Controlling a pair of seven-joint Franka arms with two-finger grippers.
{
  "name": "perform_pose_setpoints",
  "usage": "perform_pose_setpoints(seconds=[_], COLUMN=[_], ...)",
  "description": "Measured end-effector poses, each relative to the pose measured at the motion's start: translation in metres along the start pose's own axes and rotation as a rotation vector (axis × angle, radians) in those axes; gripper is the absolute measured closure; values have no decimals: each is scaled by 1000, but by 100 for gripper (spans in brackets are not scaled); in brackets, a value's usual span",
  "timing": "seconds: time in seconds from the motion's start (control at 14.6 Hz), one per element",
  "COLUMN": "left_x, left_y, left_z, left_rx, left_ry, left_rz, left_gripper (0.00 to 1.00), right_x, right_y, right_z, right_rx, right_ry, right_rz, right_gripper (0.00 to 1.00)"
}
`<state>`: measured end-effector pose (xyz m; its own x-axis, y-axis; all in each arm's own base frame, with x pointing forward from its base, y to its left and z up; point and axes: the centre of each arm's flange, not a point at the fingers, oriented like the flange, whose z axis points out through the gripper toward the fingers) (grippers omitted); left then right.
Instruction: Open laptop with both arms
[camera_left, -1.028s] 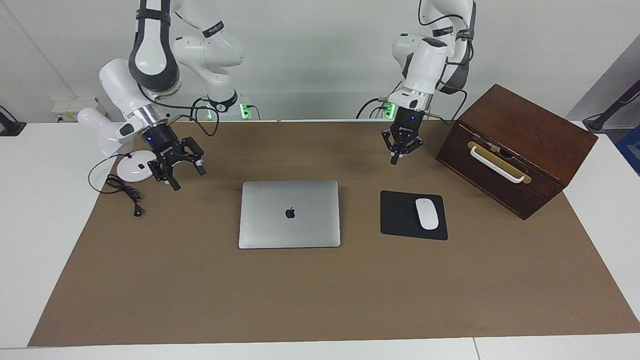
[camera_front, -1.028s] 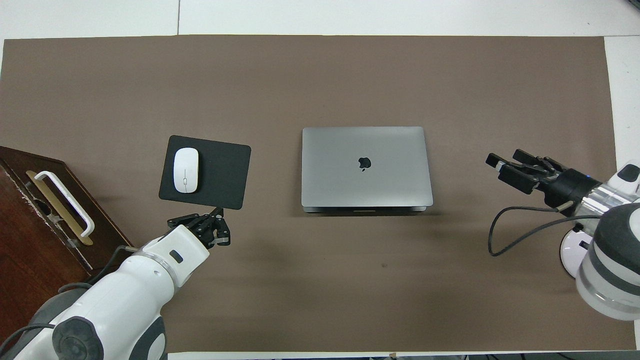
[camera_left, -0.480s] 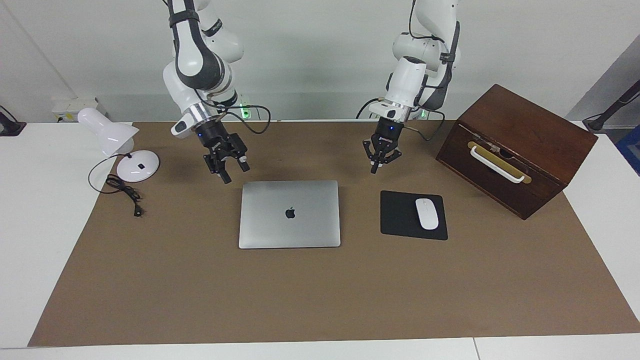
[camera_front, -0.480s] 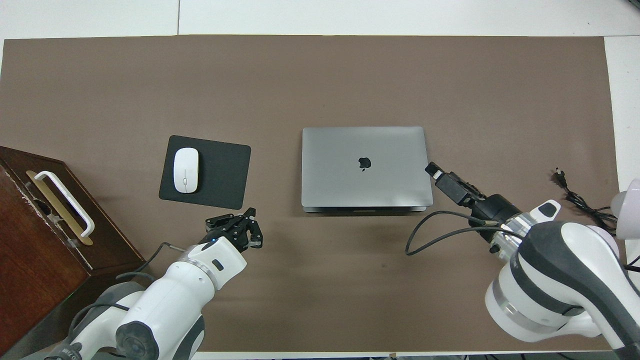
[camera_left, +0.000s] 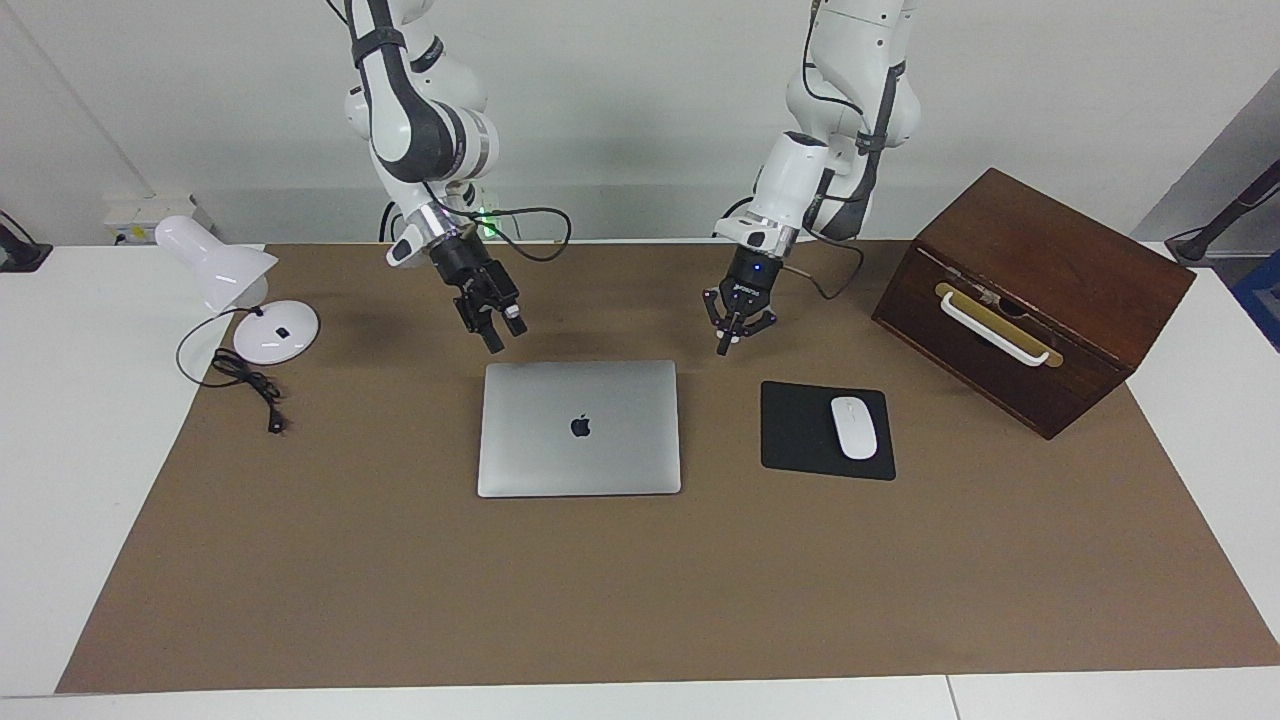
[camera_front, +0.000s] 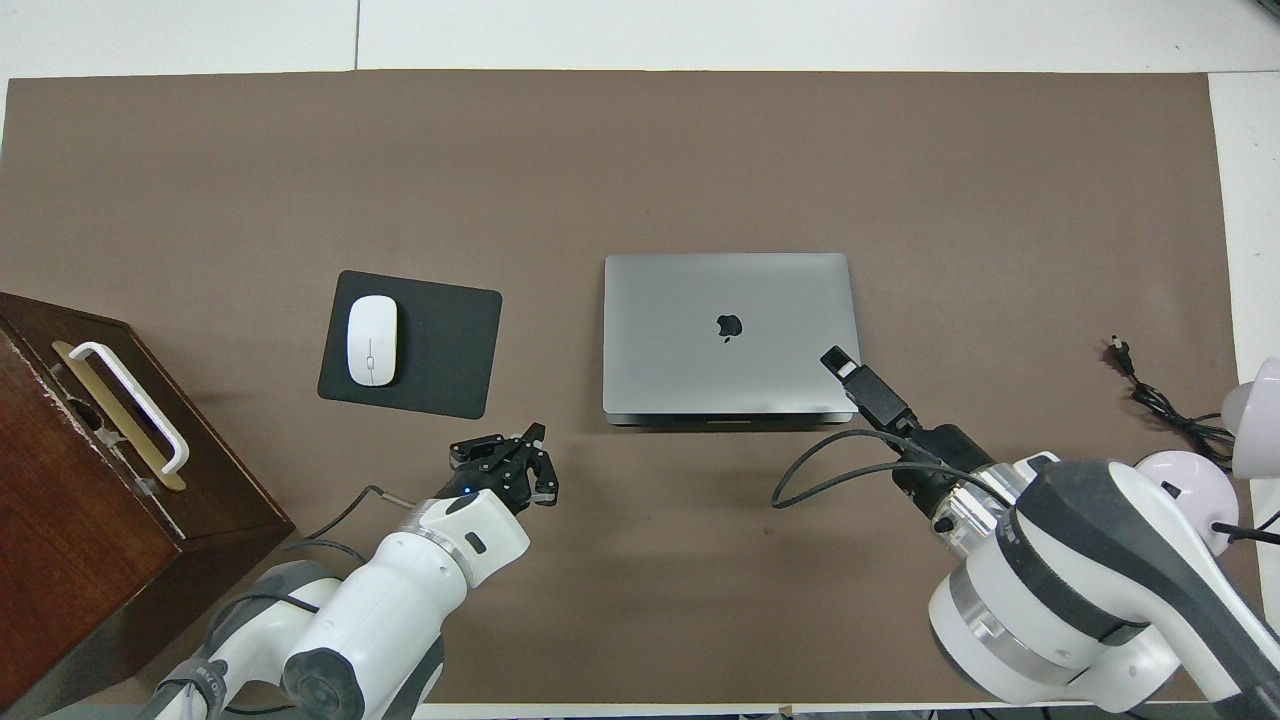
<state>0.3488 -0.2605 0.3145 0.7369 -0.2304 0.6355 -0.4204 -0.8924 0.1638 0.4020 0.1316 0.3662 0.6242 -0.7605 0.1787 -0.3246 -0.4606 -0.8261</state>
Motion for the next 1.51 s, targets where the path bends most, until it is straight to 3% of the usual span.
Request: perform_pose_setpoints(seconds=[0.41,0.69,1.1,1.51], left_x=[-11,-7,3,8], left_y=[14,29,45,48], left_z=[12,24,51,63], left_rx=[-21,-38,-50,-50], left_ry=[-7,-10,-11,-9], left_rz=[31,52,69,69], left_gripper=[99,99,99,99], right_x=[-37,-51,-58,-69], right_y=[10,18,20,49], right_z=[9,19,20,-12], right_rx=[-34,-64,-40,9], right_ry=[-18,-49,-54,-72], right_rz=[154,151,110,88], right_gripper=[0,0,0,0])
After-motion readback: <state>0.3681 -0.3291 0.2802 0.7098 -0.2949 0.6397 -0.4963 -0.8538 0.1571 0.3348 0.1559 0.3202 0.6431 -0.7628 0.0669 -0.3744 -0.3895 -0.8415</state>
